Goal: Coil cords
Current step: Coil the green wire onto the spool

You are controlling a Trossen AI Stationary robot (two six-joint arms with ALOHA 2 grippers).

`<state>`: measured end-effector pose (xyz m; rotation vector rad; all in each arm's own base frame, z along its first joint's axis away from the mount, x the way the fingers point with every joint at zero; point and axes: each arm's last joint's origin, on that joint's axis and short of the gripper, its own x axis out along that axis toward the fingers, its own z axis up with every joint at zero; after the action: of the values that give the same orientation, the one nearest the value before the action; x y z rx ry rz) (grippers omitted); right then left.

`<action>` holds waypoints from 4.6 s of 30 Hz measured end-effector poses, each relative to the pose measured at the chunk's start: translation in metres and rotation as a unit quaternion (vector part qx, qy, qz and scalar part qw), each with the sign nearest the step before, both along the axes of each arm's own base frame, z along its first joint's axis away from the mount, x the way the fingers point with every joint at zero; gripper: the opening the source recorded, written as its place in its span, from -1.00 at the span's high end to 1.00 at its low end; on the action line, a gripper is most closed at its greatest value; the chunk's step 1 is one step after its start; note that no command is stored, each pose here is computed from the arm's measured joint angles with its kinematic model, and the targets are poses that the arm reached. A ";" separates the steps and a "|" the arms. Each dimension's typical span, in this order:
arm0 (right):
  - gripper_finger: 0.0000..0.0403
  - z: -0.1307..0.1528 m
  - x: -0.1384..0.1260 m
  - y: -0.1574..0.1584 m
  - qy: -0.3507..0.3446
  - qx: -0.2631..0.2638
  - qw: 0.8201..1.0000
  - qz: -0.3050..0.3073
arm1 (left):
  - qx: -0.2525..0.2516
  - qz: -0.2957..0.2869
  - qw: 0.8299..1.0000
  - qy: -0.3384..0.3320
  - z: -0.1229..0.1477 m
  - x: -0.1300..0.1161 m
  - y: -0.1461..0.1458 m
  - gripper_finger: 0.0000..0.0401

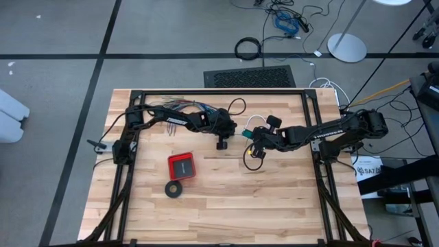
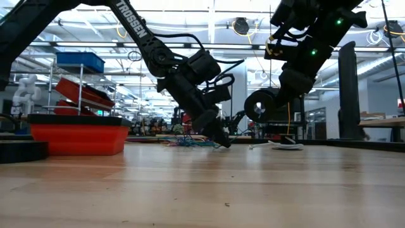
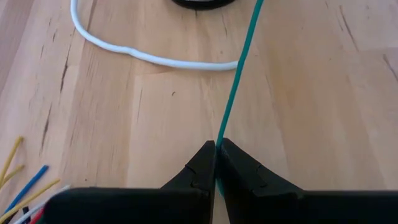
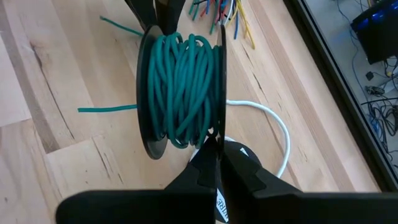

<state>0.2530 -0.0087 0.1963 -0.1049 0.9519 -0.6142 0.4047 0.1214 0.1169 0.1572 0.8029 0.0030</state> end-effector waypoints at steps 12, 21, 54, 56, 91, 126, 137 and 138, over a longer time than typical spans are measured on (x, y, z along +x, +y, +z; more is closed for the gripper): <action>1.00 -0.001 -0.002 0.000 0.012 0.002 1.000 0.002 | 0.016 0.012 1.000 0.018 0.000 -0.003 0.004 0.97; 1.00 -0.002 -0.004 0.000 0.025 0.003 1.000 0.002 | 0.038 0.044 0.998 -0.018 0.035 0.000 0.009 0.99; 1.00 0.002 0.004 -0.010 -0.062 0.013 0.996 -0.068 | -0.072 0.050 0.986 -0.139 0.090 0.008 -0.026 1.00; 1.00 0.003 0.004 -0.010 -0.066 0.009 0.995 -0.074 | -0.075 0.048 0.987 -0.135 0.090 0.008 -0.027 1.00; 1.00 0.002 0.009 -0.011 -0.063 0.124 0.990 0.018 | 0.094 -0.031 0.991 -0.095 0.091 0.009 -0.058 0.90; 1.00 0.004 0.014 -0.014 -0.083 0.180 0.978 0.063 | 0.200 -0.027 0.975 -0.090 0.101 0.009 -0.066 0.29; 1.00 -0.031 0.029 -0.035 -0.043 0.176 0.983 0.038 | 0.239 0.006 0.969 -0.056 0.099 0.006 -0.060 0.29; 1.00 -0.034 0.032 -0.036 -0.047 0.175 0.983 0.037 | 0.238 0.006 0.970 -0.051 0.098 0.005 -0.059 0.29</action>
<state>0.2849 -0.0451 0.1623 0.2014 0.9459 -0.3730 0.4100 0.0625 0.2153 0.6031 0.6897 0.2155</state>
